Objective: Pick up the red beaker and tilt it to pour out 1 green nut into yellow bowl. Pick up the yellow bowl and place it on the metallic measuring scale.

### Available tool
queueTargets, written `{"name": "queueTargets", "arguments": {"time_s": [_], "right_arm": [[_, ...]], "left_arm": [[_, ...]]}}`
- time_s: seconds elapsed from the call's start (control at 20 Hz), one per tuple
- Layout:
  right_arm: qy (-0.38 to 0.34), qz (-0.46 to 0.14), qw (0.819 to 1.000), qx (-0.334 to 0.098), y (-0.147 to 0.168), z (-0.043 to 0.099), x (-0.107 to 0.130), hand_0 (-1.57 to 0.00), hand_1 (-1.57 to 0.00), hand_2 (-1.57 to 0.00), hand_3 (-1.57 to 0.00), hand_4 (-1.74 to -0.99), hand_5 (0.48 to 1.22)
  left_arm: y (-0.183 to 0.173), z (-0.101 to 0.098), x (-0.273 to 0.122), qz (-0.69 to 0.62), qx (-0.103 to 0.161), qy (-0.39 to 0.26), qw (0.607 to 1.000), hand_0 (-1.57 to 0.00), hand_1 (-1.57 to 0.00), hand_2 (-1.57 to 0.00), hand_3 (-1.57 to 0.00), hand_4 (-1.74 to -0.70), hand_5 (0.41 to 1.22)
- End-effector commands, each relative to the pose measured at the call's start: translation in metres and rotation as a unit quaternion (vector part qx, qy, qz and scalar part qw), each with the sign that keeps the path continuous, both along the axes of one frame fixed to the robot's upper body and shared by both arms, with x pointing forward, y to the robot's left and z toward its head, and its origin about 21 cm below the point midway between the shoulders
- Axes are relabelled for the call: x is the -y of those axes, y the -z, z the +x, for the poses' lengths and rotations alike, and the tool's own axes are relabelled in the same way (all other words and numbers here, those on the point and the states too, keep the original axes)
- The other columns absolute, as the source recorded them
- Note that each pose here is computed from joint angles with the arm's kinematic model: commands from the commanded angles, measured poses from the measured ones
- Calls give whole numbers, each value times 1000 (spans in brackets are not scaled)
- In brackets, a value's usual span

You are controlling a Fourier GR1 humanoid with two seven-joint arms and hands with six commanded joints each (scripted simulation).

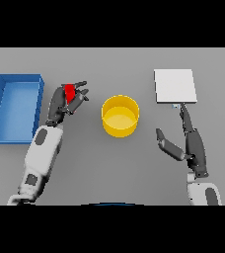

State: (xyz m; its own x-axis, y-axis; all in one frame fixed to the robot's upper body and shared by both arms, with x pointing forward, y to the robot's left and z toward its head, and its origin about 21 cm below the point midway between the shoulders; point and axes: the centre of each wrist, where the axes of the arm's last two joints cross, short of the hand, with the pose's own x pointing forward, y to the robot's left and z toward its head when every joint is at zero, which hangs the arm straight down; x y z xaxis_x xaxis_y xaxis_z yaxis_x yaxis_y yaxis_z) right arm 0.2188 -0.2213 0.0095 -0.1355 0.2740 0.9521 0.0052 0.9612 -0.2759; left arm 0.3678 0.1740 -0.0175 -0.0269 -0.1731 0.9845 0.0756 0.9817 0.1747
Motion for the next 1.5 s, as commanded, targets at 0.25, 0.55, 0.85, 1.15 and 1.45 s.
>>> {"name": "queueTargets", "arguments": {"time_s": [0.25, 0.55, 0.85, 1.15, 1.45], "right_arm": [[-1, -13, 1000, -2, 3, 0, 1, 1, 1, 1, 1, -1263, 654], [-1, -27, 1000, 4, 2, -2, 3, 1, 1, 1, 1, -1256, 674], [0, -22, 1000, -8, -2, 1, -1, 1, 1, 1, 1, -1255, 681], [-9, -15, 1000, -3, -3, -4, -2, 1, 1, 1, 1, -1262, 694], [-3, -12, 1000, -10, 1, -4, -3, 1, 1, 1, 1, -1284, 705]], "left_arm": [[-34, 3, 4, 20, 46, 5, 999, -1551, -1551, -1552, -1545, -1716, 1114], [-68, 9, 12, 178, 41, 72, 981, -1564, -1565, -1565, -1562, -1733, 1122], [-82, 12, 19, 284, 32, 81, 955, -1567, -1567, -1567, -1565, -1736, 1117], [-94, 11, 44, 496, 69, 121, 857, -1570, -1570, -1570, -1570, -1740, 1145], [-107, 22, 59, 621, 108, 159, 760, -1571, -1571, -1571, -1571, -1649, 1201]]}}
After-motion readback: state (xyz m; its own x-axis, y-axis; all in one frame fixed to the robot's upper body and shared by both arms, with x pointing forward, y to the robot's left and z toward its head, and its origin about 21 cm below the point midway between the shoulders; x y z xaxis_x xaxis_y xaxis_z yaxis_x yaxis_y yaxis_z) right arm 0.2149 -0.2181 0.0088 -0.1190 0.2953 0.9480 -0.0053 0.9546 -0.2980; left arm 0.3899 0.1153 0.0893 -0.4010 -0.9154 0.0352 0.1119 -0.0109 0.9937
